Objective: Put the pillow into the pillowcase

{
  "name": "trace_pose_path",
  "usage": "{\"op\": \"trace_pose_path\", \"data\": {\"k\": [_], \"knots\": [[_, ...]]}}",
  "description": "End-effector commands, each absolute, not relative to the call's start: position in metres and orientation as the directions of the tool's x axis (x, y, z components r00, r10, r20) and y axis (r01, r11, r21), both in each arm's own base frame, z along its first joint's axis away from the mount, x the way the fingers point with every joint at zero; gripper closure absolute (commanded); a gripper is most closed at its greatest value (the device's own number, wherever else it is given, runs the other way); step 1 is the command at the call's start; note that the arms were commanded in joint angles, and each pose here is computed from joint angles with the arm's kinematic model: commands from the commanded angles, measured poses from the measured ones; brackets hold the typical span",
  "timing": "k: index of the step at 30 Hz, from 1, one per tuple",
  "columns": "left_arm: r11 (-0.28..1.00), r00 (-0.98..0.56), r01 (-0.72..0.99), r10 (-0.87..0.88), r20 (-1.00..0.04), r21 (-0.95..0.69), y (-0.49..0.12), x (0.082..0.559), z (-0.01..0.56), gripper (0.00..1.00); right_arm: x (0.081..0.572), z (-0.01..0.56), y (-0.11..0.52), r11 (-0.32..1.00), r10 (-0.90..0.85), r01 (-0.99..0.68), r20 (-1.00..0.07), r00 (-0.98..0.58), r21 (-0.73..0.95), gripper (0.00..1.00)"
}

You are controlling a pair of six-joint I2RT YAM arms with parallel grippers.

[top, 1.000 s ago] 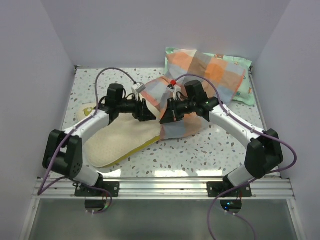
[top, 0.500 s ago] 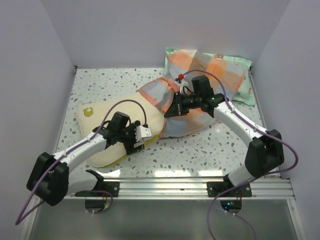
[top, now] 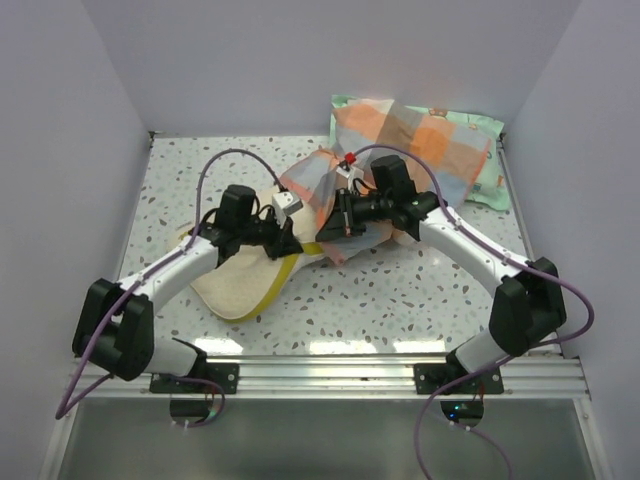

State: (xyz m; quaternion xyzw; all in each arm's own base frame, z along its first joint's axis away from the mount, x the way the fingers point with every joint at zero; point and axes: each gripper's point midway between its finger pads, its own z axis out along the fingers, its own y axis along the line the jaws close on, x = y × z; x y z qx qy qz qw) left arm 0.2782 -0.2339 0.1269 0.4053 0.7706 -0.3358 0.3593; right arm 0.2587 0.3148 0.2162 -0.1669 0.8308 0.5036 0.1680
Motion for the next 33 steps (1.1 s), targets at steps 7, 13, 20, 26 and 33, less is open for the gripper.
{"op": "trace_pose_path", "data": {"k": [7, 13, 20, 26, 33], "knots": [[0.359, -0.391, 0.861, 0.015, -0.92, -0.36, -0.254, 0.292, 0.239, 1.0, 0.24, 0.297, 0.347, 0.247, -0.132, -0.531, -0.515, -0.847, 0.81, 1.0], [0.397, -0.331, 0.867, 0.008, -0.944, -0.301, -0.209, 0.302, 0.277, 1.0, 0.284, 0.307, 0.286, 0.464, -0.079, -0.609, -0.654, -0.752, 0.644, 1.0], [0.318, -0.285, 0.905, -0.041, -0.958, -0.283, -0.237, 0.296, 0.289, 1.0, 0.246, 0.317, 0.353, 0.302, -0.131, -0.639, -0.634, -0.763, 0.707, 1.0], [0.262, -0.313, 0.906, -0.116, -0.943, -0.333, -0.261, 0.308, 0.298, 1.0, 0.215, 0.391, 0.399, 0.042, -0.062, -0.569, -0.566, -0.822, 0.821, 1.0], [0.327, -0.297, 0.894, -0.082, -0.951, -0.308, -0.237, 0.312, 0.279, 1.0, 0.218, 0.431, 0.378, 0.047, 0.03, -0.574, -0.576, -0.817, 0.817, 1.0]]}}
